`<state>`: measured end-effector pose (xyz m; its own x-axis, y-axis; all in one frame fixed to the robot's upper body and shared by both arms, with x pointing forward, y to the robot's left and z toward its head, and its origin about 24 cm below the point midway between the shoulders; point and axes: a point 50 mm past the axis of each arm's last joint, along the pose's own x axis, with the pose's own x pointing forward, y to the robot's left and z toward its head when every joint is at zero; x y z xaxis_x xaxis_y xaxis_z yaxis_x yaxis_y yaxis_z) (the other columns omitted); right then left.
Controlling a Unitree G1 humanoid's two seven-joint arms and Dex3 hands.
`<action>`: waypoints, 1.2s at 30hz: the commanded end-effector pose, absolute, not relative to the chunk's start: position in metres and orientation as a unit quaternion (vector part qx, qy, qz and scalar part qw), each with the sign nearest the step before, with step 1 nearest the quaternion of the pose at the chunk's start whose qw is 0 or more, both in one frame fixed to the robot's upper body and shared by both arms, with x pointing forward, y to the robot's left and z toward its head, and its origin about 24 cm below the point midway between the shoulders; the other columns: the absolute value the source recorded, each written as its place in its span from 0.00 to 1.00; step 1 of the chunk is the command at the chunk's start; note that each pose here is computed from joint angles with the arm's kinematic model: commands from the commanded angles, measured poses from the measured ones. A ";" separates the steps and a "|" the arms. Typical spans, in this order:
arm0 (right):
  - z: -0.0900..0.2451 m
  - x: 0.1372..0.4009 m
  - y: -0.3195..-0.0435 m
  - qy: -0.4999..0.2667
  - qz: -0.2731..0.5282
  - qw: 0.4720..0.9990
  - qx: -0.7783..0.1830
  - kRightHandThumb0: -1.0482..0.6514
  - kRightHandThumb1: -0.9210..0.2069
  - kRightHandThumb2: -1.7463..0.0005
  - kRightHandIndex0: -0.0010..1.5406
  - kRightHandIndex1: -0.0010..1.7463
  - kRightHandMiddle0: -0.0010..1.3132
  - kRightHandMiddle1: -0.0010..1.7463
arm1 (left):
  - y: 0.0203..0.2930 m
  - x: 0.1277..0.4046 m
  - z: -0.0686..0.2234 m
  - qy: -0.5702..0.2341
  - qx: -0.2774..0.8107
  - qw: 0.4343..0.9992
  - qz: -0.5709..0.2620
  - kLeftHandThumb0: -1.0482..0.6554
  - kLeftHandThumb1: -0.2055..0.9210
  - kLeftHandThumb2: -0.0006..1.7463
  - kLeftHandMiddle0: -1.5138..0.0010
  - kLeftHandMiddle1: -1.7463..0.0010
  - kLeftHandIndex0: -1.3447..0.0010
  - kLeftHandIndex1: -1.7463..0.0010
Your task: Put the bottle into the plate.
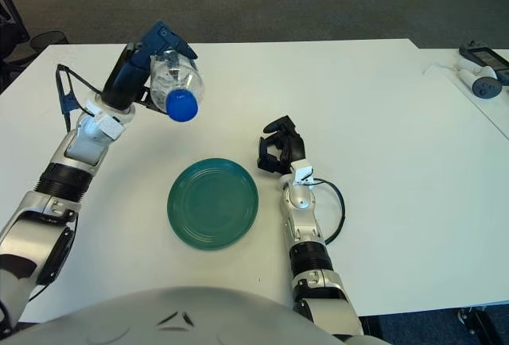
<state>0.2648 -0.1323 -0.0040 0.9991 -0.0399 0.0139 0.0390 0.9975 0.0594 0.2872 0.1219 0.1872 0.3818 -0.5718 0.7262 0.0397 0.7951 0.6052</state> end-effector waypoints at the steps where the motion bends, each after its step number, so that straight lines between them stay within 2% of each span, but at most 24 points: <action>1: -0.035 0.248 -0.132 0.080 -0.030 0.996 0.038 0.61 0.44 0.32 0.27 1.00 0.31 1.00 | 0.110 0.273 0.180 -0.517 0.251 0.782 -0.242 0.35 0.51 0.72 0.22 0.00 0.58 0.00; 7: -0.036 0.249 -0.131 0.087 -0.039 0.995 0.036 0.61 0.44 0.31 0.28 1.00 0.32 1.00 | 0.100 0.261 0.179 -0.526 0.280 0.740 -0.311 0.35 0.50 0.72 0.22 0.00 0.57 0.00; 16: -0.037 0.251 -0.127 0.096 -0.051 0.994 0.024 0.61 0.48 0.29 0.30 1.00 0.34 1.00 | 0.099 0.253 0.155 -0.488 0.413 0.663 -0.390 0.35 0.53 0.70 0.22 0.00 0.59 0.00; 21: -0.037 0.251 -0.127 0.093 -0.048 0.994 0.037 0.61 0.48 0.28 0.30 1.00 0.34 1.00 | 0.092 0.264 0.136 -0.484 0.471 0.634 -0.376 0.35 0.53 0.69 0.21 0.00 0.59 0.00; 36: -0.037 0.251 -0.126 0.085 -0.042 0.994 0.049 0.61 0.48 0.29 0.29 1.00 0.33 1.00 | 0.093 0.266 0.121 -0.505 0.488 0.626 -0.339 0.35 0.51 0.72 0.24 0.00 0.57 0.00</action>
